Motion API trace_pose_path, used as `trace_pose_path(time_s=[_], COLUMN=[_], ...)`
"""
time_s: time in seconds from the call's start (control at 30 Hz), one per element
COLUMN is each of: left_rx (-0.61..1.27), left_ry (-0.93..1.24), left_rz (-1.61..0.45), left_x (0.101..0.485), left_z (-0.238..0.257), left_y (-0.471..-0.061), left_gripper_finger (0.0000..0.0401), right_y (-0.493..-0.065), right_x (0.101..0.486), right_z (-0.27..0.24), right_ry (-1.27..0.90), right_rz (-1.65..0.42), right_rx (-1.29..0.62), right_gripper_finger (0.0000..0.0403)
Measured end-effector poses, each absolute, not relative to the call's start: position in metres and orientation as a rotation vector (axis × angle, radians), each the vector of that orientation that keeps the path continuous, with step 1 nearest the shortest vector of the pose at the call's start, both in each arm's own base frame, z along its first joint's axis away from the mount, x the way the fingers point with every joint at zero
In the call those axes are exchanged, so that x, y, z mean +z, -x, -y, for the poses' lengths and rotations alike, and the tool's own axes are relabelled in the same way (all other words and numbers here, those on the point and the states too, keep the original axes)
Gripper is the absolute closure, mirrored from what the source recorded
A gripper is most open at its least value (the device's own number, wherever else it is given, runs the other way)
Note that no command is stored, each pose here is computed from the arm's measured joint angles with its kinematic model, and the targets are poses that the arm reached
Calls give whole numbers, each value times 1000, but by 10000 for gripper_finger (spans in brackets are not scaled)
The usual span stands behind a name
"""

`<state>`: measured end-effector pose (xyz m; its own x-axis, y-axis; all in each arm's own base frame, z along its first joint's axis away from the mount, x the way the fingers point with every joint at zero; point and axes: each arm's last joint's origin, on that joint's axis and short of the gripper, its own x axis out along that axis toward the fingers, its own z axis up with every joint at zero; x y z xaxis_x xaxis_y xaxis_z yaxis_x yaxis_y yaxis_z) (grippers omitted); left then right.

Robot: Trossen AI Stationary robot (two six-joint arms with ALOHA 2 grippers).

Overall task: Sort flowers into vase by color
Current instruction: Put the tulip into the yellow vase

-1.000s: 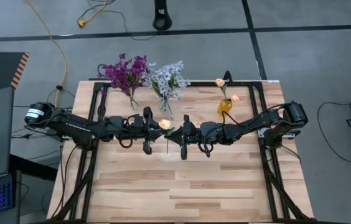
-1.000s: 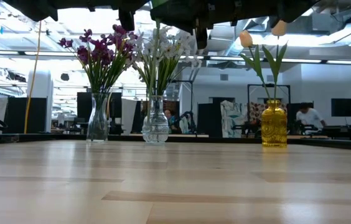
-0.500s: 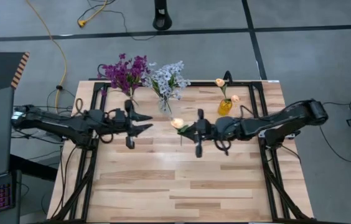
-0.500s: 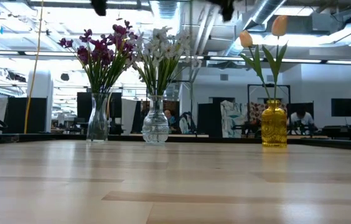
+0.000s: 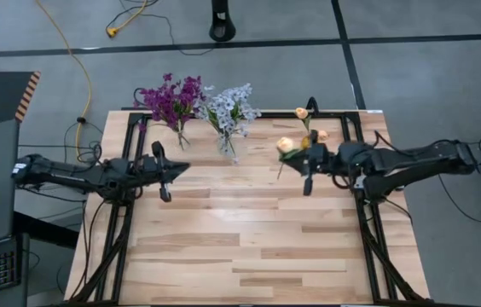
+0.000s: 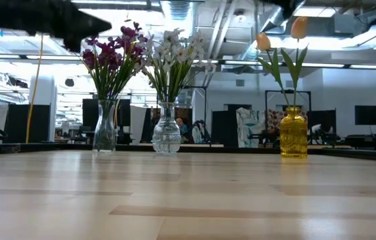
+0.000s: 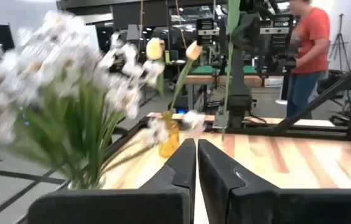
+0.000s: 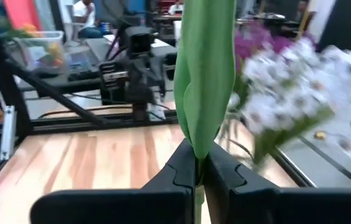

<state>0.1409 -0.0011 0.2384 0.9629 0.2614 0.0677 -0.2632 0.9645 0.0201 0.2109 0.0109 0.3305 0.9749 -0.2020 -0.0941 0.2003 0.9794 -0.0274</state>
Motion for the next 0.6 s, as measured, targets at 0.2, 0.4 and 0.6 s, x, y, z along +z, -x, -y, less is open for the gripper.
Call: trace_pose_path(time_s=[0.2, 0.4, 0.6], left_rx=[290, 291, 271], left_ry=[-4, -4, -13], left_rz=[88, 135, 87], left_x=[204, 183, 177], left_z=[-6, -11, -13], left_y=[-121, -109, -103], left_gripper_finger=[400, 401, 401], right_y=[-177, -146, -127], right_x=[309, 311, 312], right_z=[1, 7, 10], right_ry=[-35, 12, 97], right_rz=[-32, 41, 58], right_rx=[-256, -337, -460], right_gripper_finger=[363, 363, 363])
